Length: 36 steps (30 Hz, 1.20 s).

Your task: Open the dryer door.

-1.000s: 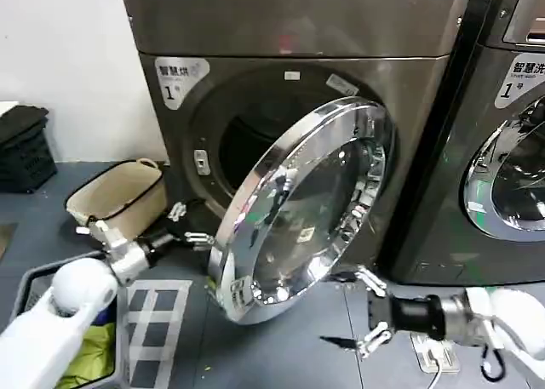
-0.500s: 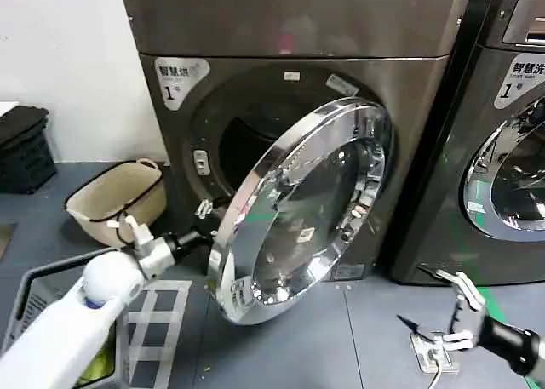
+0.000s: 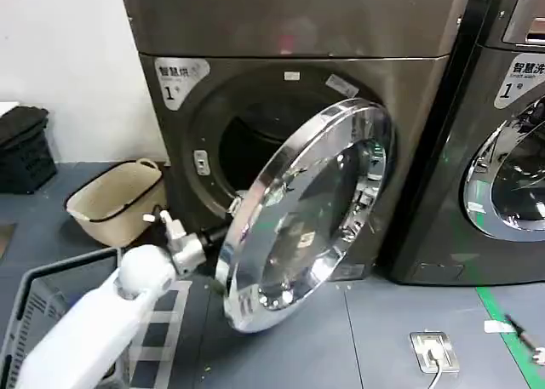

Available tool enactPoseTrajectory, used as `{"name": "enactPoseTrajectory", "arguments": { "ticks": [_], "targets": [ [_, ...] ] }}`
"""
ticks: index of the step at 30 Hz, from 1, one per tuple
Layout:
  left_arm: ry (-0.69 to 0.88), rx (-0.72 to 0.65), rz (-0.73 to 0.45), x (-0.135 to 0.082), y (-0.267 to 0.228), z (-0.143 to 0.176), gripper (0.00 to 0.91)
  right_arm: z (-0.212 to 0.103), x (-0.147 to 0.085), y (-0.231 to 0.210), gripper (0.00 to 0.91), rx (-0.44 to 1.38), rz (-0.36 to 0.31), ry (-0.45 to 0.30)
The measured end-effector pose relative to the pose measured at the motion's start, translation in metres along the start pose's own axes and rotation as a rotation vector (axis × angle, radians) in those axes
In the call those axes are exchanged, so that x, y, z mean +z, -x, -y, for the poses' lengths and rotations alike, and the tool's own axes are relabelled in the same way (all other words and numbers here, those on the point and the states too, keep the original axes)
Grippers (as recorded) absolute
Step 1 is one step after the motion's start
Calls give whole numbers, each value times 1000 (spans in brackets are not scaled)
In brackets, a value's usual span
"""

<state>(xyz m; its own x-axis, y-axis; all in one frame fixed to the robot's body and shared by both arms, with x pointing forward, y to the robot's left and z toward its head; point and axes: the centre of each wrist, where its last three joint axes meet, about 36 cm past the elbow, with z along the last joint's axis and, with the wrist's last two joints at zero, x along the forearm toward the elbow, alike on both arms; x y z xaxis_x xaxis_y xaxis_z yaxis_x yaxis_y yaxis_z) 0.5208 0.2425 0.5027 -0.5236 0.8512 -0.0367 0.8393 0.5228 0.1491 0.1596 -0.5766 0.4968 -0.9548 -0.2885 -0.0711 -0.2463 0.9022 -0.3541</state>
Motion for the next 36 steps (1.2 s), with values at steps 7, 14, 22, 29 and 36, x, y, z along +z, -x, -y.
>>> {"name": "enactPoseTrajectory", "arguments": {
  "ticks": [7,14,22,29,36],
  "targets": [
    [-5,42,11,1,19,7,907,25,10,-53,907,179,-80,-31],
    [-7,78,26,-1,41,14,907,47,14,-102,907,349,-160,-61],
    [1,120,45,-3,69,24,907,66,15,-165,907,603,-326,-129],
    [41,147,37,-3,92,33,907,67,14,-218,907,998,-585,-230],
    [76,166,31,-1,114,42,907,56,1,-251,907,1296,-816,-390]
  ]
}}
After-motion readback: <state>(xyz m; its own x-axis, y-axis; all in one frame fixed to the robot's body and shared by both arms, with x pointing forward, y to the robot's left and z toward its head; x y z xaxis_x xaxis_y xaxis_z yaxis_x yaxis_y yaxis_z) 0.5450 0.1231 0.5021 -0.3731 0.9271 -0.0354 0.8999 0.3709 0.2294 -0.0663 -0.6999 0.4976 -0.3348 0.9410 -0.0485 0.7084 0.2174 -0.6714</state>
